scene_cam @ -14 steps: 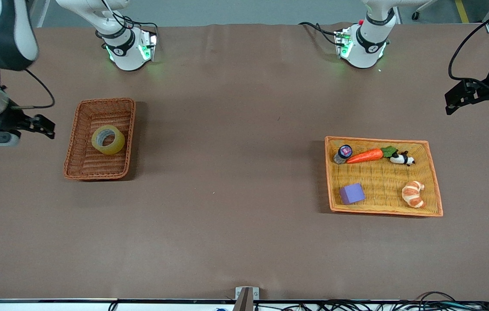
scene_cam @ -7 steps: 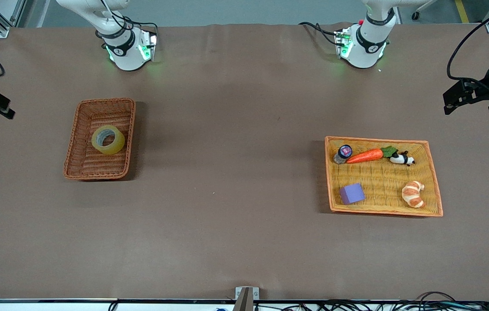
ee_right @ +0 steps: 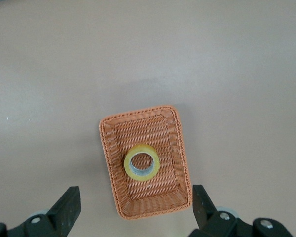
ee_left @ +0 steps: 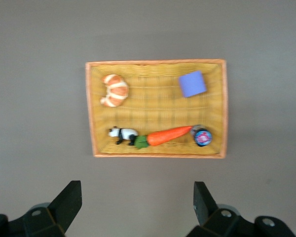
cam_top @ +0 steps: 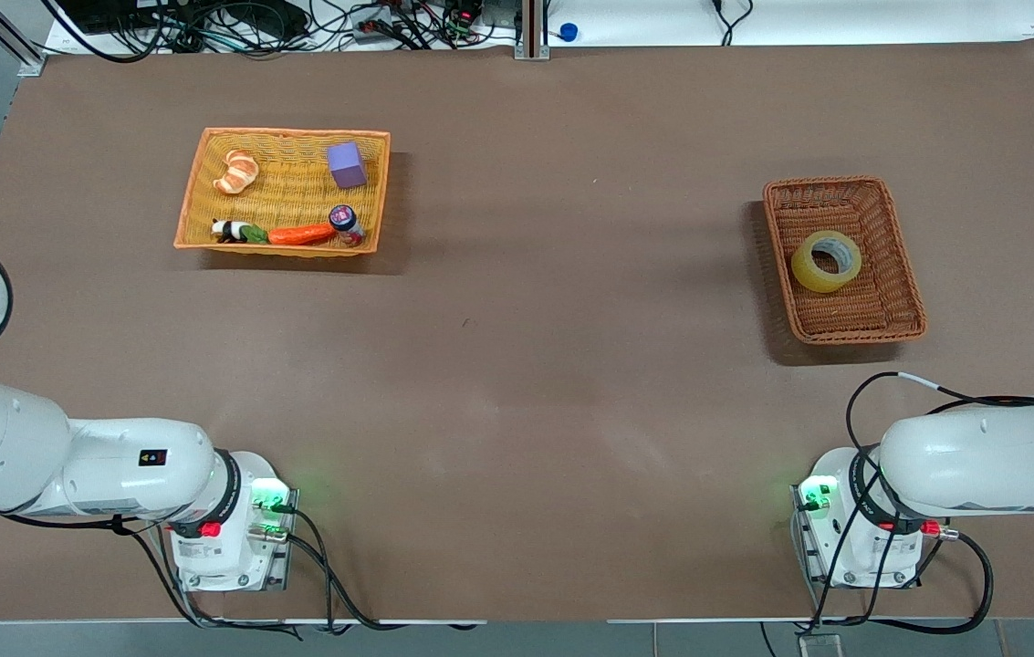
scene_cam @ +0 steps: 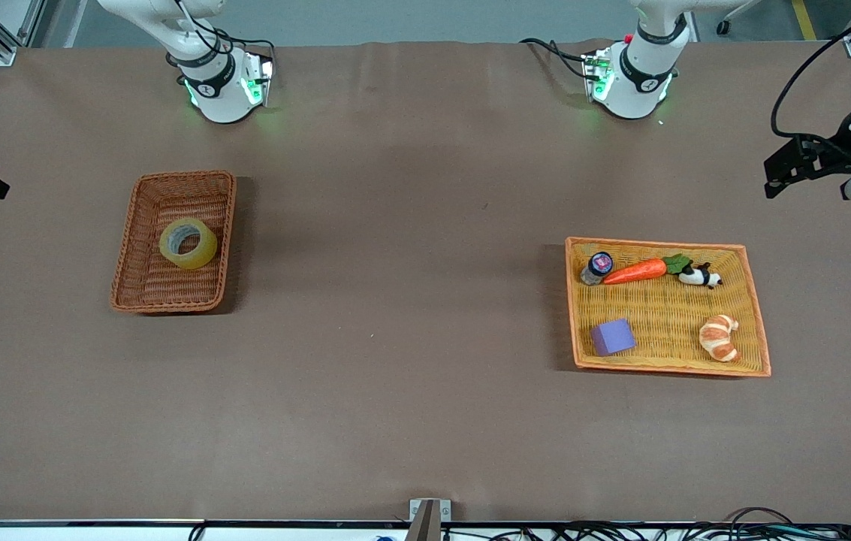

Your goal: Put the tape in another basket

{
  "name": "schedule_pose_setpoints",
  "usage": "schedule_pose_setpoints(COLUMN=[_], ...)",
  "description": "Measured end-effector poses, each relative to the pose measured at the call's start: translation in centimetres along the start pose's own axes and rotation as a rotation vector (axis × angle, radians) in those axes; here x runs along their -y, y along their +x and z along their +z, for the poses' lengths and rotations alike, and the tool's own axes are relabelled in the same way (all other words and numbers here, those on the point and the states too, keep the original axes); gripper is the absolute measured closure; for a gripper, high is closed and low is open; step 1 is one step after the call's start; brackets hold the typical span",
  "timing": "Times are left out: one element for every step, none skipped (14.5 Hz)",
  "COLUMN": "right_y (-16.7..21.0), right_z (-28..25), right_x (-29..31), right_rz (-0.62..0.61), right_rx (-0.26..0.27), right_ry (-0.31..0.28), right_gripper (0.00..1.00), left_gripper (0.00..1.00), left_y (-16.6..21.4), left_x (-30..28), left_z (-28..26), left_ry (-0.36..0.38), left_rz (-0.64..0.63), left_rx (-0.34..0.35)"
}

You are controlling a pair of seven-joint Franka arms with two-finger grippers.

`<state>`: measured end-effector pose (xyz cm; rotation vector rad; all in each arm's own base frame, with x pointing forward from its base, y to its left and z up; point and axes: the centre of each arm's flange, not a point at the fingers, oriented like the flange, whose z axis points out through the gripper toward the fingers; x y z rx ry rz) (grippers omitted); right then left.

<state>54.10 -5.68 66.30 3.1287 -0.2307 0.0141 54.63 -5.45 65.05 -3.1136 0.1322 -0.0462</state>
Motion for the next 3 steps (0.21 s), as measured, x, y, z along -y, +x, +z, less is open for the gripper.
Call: schedule_pose_setpoints(right_y=[0.02,0.03,0.03], right_z=[0.17,0.23,0.24], right_x=[0.00,0.01,0.01], right_rz=[-0.003,-0.006,-0.008], right_rx=[0.007,0.010,0.011], right_ry=[0.000,-0.001,-0.001], right_gripper=[0.00,0.00,0.00], left_gripper=[0.00,0.00,0.00], left_y=[0.00,-0.01,-0.01], left_x=[-0.16,-0.23,-0.25], left_z=[-0.05,-0.10,-0.14], left_ry=[-0.014,-0.019,-0.019], left_rz=[0.001,0.001,0.001], left_rx=[-0.001,-0.002,-0.002])
